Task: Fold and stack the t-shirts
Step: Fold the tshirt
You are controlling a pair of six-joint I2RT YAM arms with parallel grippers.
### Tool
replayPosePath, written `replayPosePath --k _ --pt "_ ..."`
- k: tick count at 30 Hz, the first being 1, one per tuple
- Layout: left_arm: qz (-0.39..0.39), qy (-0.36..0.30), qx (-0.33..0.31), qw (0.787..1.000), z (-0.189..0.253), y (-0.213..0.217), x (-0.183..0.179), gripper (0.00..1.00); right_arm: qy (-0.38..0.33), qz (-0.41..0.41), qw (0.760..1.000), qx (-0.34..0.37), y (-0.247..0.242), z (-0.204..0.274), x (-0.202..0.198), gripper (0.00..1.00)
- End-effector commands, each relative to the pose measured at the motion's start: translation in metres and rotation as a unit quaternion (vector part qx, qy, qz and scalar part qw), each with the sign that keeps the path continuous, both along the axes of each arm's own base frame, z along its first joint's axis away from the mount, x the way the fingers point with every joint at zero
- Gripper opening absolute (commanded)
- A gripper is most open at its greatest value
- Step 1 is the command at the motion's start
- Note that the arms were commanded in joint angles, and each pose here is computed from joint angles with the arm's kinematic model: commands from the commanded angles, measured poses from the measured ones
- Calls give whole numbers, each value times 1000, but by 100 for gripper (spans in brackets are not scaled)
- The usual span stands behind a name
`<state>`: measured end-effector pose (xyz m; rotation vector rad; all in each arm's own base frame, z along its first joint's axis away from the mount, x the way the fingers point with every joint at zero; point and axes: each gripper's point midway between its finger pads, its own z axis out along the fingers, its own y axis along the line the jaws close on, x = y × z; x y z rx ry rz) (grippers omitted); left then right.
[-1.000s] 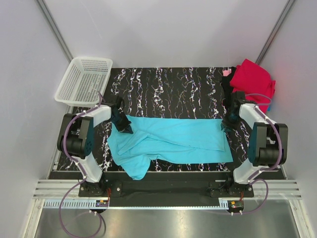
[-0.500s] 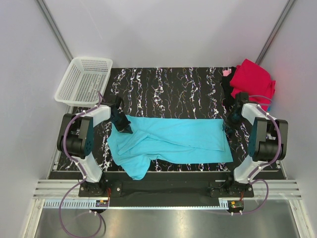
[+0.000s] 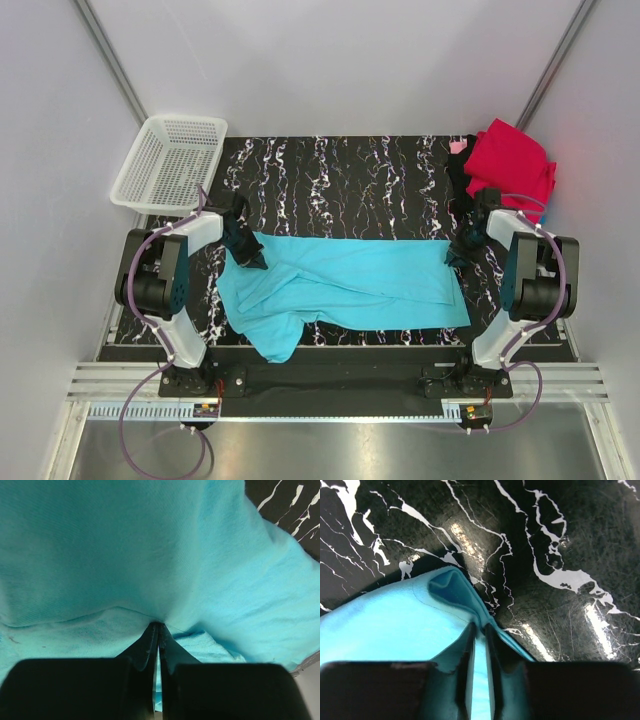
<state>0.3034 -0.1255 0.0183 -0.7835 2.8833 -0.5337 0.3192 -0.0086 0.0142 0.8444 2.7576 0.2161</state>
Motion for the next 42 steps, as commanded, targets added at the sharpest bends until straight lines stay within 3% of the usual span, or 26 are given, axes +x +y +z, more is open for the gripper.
replayPosePath --k 1,2,3,12,18,25,31,34,36,42 --pt "-5 -18 -2 1000 5 2 8 4 -12 7 1000 8 1 1 8 9" --pt "-5 -18 -1 1000 5 2 8 4 -12 7 1000 8 1 1 8 1" --pt "-5 -18 -1 1000 4 2 9 4 -12 4 1000 3 0 1 8 0" --pt "10 -11 6 1000 -1 5 16 0 -38 -16 998 -55 -21 35 16 0" --pt "14 -5 -1 1000 -5 2 22 0 -60 -11 996 -60 -24 61 31 0" --pt "14 -4 -4 1000 -6 0 27 0 -50 -1 997 -53 -22 55 36 1" --pt "11 -6 -6 1000 -6 -1 32 0 -39 6 998 -43 -19 45 36 10" --pt "10 -7 -8 1000 -6 -2 33 0 -39 8 999 -37 -17 43 36 18" --pt "10 -7 -8 1000 -6 -2 35 0 -40 8 999 -34 -16 44 37 31" --pt "8 -10 -10 1000 -5 -4 39 0 -77 6 996 -42 -18 71 42 34"
